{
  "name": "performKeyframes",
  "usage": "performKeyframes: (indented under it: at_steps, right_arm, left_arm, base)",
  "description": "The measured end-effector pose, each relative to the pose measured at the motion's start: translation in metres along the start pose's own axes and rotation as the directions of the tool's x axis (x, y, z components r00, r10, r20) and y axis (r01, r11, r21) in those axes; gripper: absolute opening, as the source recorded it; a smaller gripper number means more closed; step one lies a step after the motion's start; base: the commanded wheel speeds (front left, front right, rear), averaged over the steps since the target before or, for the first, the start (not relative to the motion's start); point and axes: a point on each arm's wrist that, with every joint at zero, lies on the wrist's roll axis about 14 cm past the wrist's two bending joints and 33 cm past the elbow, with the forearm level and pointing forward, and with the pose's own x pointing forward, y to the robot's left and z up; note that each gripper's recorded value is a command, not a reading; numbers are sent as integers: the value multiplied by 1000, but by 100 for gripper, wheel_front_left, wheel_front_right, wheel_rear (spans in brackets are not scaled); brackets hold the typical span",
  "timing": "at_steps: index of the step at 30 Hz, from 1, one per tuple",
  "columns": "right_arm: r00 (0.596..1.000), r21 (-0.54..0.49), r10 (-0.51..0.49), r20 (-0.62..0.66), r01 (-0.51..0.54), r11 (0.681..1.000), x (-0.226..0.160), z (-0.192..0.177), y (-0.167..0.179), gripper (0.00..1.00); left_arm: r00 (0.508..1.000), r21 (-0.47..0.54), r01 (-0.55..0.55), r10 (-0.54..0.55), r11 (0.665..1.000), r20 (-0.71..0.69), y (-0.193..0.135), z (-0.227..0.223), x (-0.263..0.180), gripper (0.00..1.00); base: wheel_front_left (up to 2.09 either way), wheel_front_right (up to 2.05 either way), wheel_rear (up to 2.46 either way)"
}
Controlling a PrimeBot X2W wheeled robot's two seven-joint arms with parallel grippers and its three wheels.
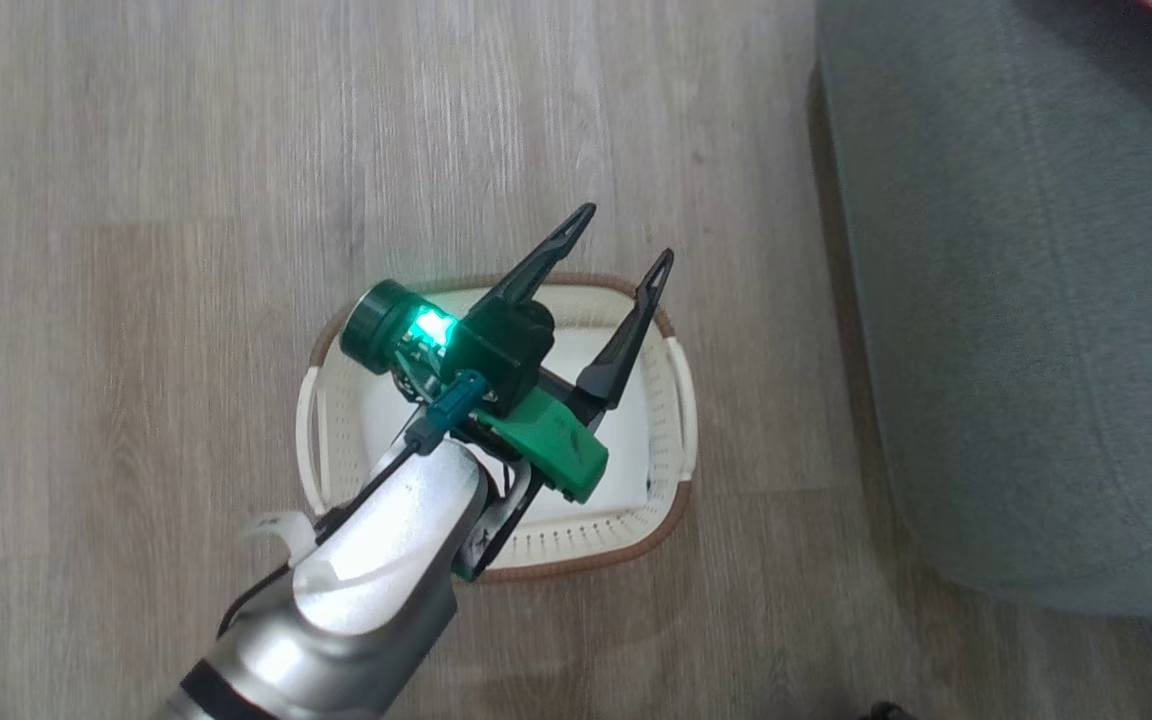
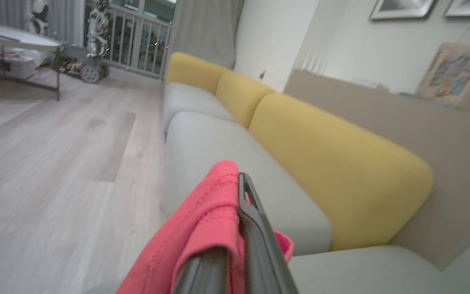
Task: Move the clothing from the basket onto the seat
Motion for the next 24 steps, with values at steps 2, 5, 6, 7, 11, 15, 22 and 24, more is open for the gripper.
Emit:
performKeyframes:
  at_steps: [2, 5, 6, 7, 11, 15, 22, 24]
  right_arm:
    - [996, 30, 37, -76, -35, 999, -1, -43, 28, 0]
    - [981, 75, 81, -175, -68, 995, -11, -97, 60, 0]
    - [975, 88, 90, -205, -73, 993, -16, -112, 67, 0]
    - [968, 100, 96, -231, -75, 992, -22, -126, 73, 0]
    - [944, 129, 96, -315, -58, 990, -51, -167, 76, 0]
    - [938, 143, 98, -334, -53, 988, -69, -177, 77, 37]
    - [931, 139, 101, -352, -55, 989, -95, -184, 72, 100]
    - [921, 124, 109, -374, -68, 990, -109, -191, 70, 100]
  left_arm:
    - [1000, -11, -11, 11, 1000, -14, 6, -8, 0, 100]
    - [999, -23, -24, 23, 999, -44, 12, -21, -1, 100]
    - [998, -25, -29, 28, 999, -49, 14, -24, -1, 100]
    - [998, -25, -29, 28, 999, -52, 14, -25, -1, 100]
    - [998, -20, -22, 21, 1000, -54, 14, -27, -1, 100]
    - [999, -8, -19, 19, 1000, -46, 12, -22, 0, 100]
    - [999, -2, 2, -2, 1000, -40, 3, -15, 1, 100]
    - [999, -13, 4, -4, 1000, -36, -1, -12, 0, 100]
  base:
    - [0, 0, 0]
    - [0, 0, 0]
    - [0, 0, 0]
    - [0, 0, 0]
    - [0, 0, 0]
    - [0, 0, 0]
    - [0, 0, 0]
    - [0, 0, 0]
